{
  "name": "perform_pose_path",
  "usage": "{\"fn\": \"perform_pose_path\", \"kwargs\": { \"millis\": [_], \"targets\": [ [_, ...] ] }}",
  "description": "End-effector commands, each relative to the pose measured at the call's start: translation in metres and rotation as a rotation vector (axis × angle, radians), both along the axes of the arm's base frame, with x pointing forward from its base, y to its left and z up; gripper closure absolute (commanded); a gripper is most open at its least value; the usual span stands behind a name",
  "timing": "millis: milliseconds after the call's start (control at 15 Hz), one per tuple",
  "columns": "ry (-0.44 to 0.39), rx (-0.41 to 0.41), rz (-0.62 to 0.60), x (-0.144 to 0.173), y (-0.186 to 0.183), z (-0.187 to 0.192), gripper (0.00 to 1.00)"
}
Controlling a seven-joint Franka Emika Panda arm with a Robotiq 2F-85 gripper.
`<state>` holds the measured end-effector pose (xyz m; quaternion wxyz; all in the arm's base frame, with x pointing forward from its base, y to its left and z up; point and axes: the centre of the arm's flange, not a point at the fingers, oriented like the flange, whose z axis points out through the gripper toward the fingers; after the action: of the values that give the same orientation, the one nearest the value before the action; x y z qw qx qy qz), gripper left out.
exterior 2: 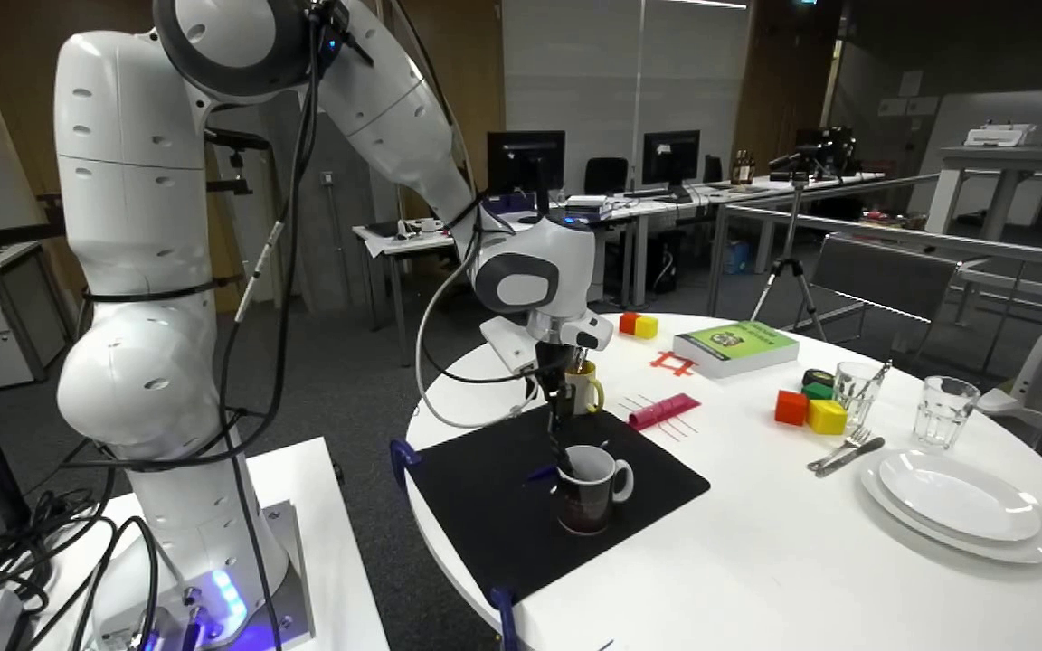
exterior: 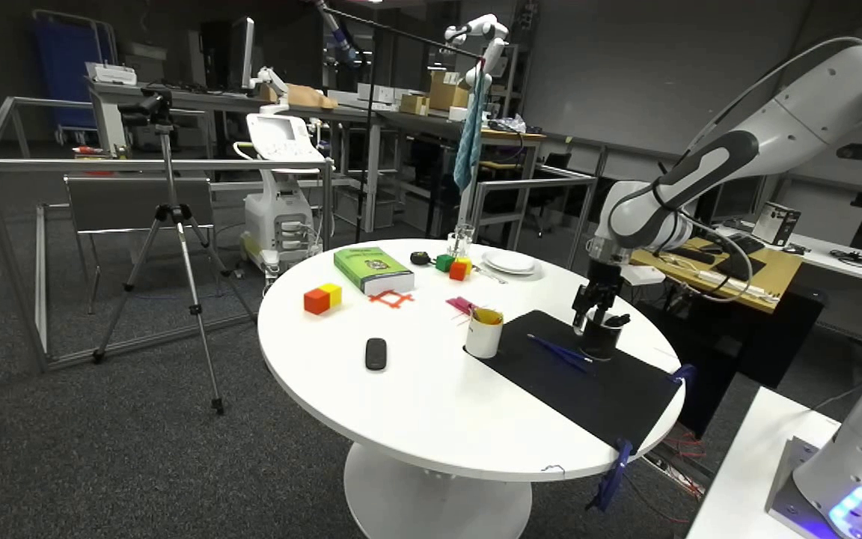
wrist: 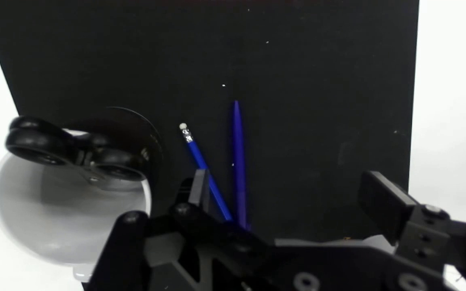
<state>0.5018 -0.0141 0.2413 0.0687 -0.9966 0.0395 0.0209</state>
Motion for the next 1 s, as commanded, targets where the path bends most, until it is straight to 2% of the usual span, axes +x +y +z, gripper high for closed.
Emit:
{"fn": "perform_pose_path", "kwargs": {
  "millis": [0, 933],
  "targets": [
    [-0.036, -0.001, -0.013, 0.003, -0.006, -0.007, 0.0],
    [-0.077, -0.031, -0.044, 0.0, -0.018, -0.056, 0.0]
  ]
}}
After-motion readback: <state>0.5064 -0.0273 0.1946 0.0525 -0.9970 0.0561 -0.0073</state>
